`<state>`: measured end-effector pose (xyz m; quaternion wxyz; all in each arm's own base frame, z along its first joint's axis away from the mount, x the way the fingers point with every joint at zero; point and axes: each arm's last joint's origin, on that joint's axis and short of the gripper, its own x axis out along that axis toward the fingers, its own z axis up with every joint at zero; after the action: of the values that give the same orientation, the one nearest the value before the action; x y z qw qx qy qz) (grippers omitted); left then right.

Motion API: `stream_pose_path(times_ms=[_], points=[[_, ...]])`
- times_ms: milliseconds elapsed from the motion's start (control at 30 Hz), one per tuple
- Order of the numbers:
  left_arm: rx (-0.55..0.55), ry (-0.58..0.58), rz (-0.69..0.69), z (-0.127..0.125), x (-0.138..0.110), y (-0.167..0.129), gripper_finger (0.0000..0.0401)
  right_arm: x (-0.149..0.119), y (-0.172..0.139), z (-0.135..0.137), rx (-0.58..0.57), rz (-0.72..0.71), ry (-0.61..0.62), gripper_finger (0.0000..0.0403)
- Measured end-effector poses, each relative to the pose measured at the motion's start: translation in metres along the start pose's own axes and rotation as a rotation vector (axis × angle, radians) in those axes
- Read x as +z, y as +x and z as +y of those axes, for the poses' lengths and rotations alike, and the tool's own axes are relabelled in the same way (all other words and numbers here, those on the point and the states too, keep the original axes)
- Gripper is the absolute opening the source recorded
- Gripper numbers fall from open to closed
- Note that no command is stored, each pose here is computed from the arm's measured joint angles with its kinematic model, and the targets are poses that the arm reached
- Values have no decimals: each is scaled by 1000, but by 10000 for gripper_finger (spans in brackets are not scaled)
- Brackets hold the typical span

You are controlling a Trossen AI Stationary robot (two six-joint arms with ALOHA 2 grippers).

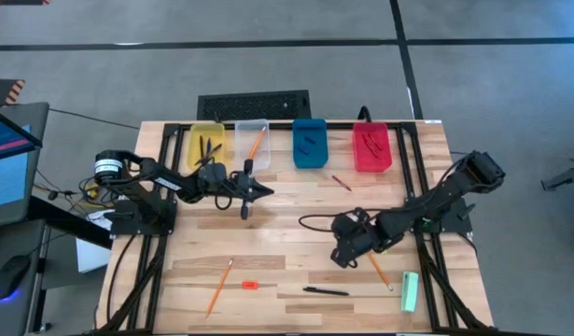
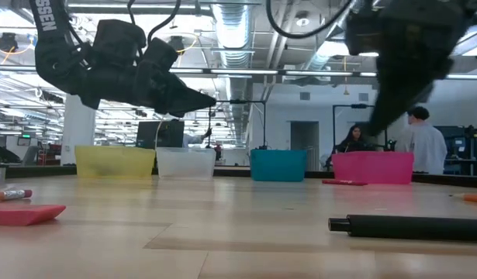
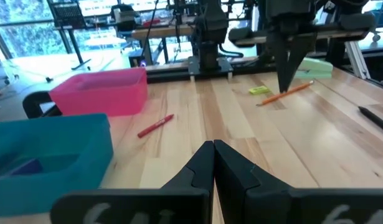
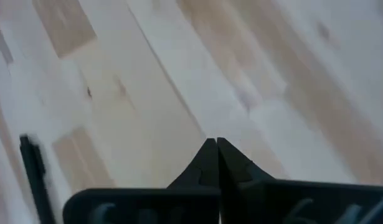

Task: Sort crayons/erasers/pens/pencils in bins
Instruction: Put the orange pencil into the transparent bin

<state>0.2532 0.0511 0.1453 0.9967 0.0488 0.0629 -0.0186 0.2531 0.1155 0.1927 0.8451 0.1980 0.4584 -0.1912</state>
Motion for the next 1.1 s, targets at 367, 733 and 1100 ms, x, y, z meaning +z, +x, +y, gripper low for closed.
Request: stream_pose_path(times_ms=[367,733,1100], points=[[-1,1,18,-1,-2,0,2,-22,-8,5,-11,179,131,2],[-1,0,23,-1,-2,0,2,-37,-14,2,-74,298,225,1],[0,-1,26,-1,-3,0,2,-47,-17,-1,-135,356,284,2]])
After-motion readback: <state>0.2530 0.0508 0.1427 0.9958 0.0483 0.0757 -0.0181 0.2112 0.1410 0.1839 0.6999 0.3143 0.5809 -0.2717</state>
